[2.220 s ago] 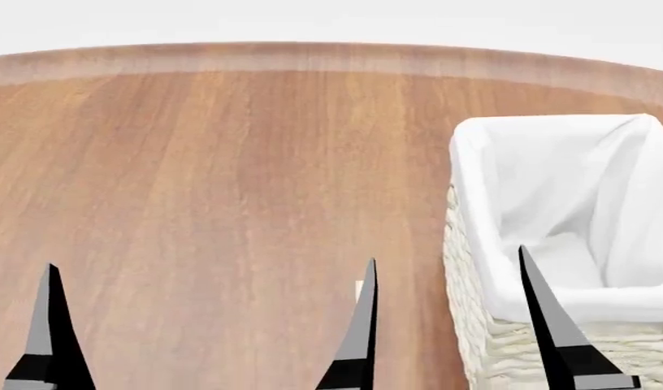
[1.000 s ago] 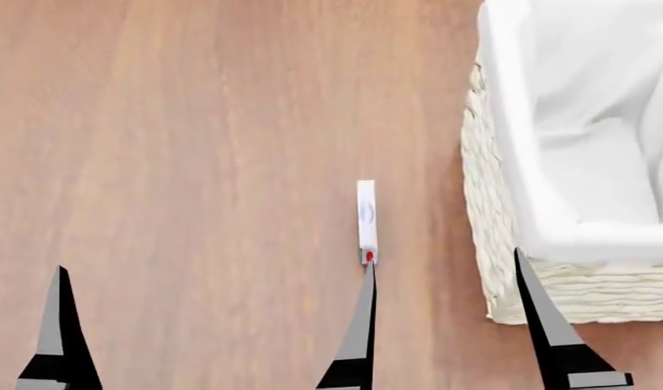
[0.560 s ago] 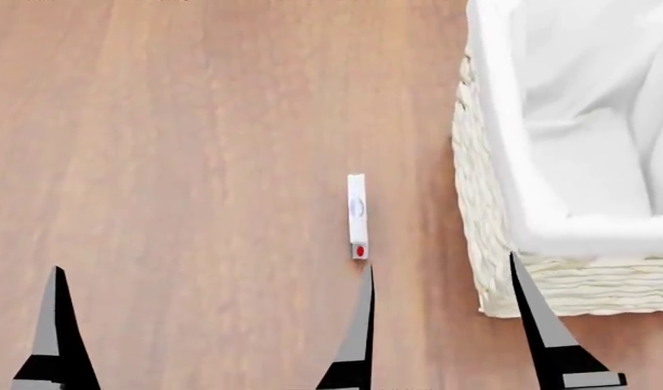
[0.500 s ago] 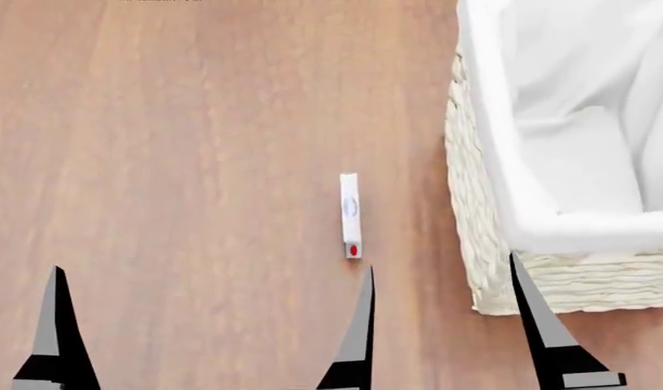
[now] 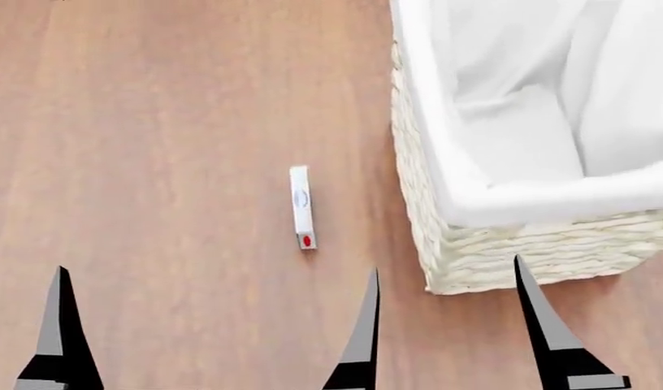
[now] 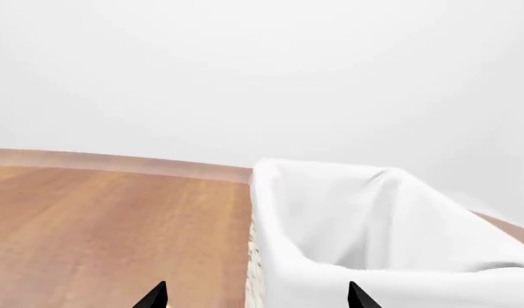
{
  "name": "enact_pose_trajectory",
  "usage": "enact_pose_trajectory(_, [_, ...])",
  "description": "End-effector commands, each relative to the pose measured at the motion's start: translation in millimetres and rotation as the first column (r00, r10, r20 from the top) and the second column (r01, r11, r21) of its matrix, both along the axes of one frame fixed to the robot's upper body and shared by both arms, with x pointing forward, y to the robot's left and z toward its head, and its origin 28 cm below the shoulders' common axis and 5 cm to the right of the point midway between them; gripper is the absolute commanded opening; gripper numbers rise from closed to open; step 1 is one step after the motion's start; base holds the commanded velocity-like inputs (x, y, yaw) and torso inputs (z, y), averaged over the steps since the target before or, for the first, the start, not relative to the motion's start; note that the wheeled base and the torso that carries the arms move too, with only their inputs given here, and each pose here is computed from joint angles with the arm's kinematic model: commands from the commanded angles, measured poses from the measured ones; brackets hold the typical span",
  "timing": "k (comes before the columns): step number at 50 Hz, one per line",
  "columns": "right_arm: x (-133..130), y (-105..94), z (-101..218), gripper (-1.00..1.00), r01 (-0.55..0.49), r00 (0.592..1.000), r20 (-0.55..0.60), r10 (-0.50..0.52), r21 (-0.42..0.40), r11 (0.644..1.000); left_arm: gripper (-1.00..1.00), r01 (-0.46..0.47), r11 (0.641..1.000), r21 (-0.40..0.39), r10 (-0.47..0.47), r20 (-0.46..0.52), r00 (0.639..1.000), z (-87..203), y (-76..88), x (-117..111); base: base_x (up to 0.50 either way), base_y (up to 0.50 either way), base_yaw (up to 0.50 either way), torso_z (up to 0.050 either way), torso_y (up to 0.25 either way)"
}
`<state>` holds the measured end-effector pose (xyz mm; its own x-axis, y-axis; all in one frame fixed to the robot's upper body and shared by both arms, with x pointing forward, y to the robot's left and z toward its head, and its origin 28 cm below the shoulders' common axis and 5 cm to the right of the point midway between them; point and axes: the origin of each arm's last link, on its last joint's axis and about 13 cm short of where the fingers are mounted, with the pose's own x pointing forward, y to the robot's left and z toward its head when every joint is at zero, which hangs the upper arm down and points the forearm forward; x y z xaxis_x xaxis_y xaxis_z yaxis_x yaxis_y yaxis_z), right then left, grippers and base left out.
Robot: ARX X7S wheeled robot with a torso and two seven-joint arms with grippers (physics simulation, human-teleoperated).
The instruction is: Pick up the alphabet soup and the cream cheese box, and put them in the basket.
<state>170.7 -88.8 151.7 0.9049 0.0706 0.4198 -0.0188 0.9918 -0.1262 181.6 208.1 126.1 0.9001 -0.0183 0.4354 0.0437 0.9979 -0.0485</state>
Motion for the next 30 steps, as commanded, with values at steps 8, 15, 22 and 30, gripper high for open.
enact_pose_trajectory(8, [0.9, -0.4, -0.8, 1.0, -0.002, 1.0, -0.003, 0.002, 0.008, 1.0, 1.0, 0.0, 1.0, 0.001, 0.0, -0.003, 1.0, -1.4, 0.0, 0.7, 0.0, 0.0, -0.26, 0.0, 0.0])
enact_pose_trajectory(15, [-0.4, -0.4, -0.9, 1.0, -0.002, 1.0, -0.004, 0.002, 0.004, 1.0, 1.0, 0.005, 1.0, -0.002, -0.005, -0.001, 1.0, -0.7, -0.6, 0.3, 0.0, 0.0, -0.26, 0.0, 0.0])
enact_pose_trajectory(22, [-0.6, 0.3, -0.1, 1.0, -0.004, 1.0, -0.004, 0.004, 0.006, 1.0, 1.0, 0.004, 1.0, -0.007, -0.004, -0.002, 1.0, -0.1, -0.2, -0.9, 0.0, 0.0, -0.26, 0.0, 0.0])
enact_pose_trajectory(30, [-1.2, 0.1, -1.0, 1.0, -0.005, 1.0, -0.005, 0.005, 0.006, 1.0, 1.0, 0.005, 1.0, -0.002, -0.005, -0.001, 1.0, -0.8, -0.4, -1.3, 0.0, 0.0, -0.26, 0.0, 0.0])
